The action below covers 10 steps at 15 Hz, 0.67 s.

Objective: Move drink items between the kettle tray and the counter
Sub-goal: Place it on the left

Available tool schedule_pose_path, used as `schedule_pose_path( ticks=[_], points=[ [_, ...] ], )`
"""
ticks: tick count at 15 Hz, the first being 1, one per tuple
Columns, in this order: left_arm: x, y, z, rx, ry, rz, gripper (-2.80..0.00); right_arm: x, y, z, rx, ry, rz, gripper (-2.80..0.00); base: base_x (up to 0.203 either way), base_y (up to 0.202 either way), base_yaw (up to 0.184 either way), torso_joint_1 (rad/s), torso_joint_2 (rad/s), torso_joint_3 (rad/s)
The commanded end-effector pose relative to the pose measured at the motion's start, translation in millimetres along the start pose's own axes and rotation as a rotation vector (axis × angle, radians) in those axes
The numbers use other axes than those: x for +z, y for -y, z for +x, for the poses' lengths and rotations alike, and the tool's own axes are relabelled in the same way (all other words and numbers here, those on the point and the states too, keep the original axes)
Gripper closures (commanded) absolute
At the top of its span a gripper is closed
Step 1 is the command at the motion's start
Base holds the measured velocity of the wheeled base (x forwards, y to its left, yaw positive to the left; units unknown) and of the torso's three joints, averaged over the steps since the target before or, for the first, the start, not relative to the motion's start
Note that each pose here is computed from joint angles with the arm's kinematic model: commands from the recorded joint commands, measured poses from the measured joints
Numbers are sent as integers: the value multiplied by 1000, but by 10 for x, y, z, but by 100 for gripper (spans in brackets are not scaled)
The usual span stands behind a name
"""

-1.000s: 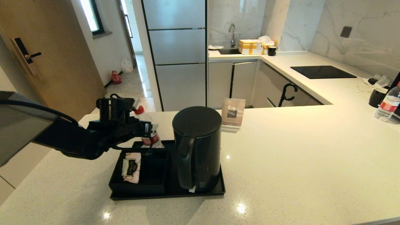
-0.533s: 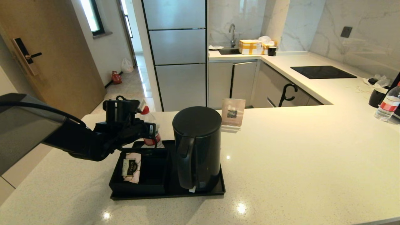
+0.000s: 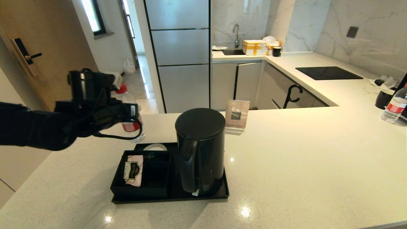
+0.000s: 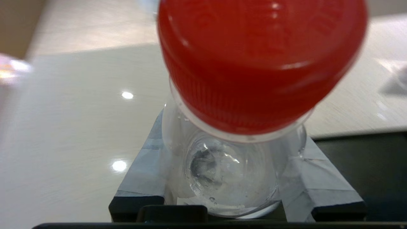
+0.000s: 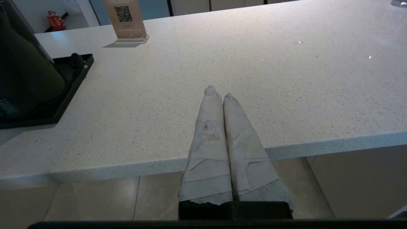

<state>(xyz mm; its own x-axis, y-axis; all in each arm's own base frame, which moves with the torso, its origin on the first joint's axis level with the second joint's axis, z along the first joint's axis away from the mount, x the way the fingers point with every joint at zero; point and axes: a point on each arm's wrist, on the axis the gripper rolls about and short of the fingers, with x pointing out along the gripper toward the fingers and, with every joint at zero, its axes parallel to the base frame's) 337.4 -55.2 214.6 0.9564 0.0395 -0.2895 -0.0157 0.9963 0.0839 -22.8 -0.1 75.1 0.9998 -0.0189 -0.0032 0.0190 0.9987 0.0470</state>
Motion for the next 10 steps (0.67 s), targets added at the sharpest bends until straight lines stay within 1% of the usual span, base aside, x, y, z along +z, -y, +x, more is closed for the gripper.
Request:
schedule_pose_path(
  ticks=[1,2,3,5,6,7,10],
  points=[
    [161,-350,-303,108,63,-38,0,1,0,1,0,-1,1,0,0,0,0,0,0,0],
    [94,-463,-299,160,43,-50,0,1,0,1,0,-1,1,0,0,0,0,0,0,0],
    [6,-622,-292,237,15,-69,0,1,0,1,0,-1,1,0,0,0,0,0,0,0],
    [-357,-908,-254,372,-90,-115,0,1,0,1,0,-1,1,0,0,0,0,0,0,0],
    [-536,-1011,-223,421,-125,-135,0,1,0,1,0,-1,1,0,0,0,0,0,0,0],
    [-586,-1054,-205,447,-125,-148,0,1,0,1,0,-1,1,0,0,0,0,0,0,0],
    [-600,-1063,-198,450,-125,-149,0,1,0,1,0,-1,1,0,0,0,0,0,0,0]
  ],
)
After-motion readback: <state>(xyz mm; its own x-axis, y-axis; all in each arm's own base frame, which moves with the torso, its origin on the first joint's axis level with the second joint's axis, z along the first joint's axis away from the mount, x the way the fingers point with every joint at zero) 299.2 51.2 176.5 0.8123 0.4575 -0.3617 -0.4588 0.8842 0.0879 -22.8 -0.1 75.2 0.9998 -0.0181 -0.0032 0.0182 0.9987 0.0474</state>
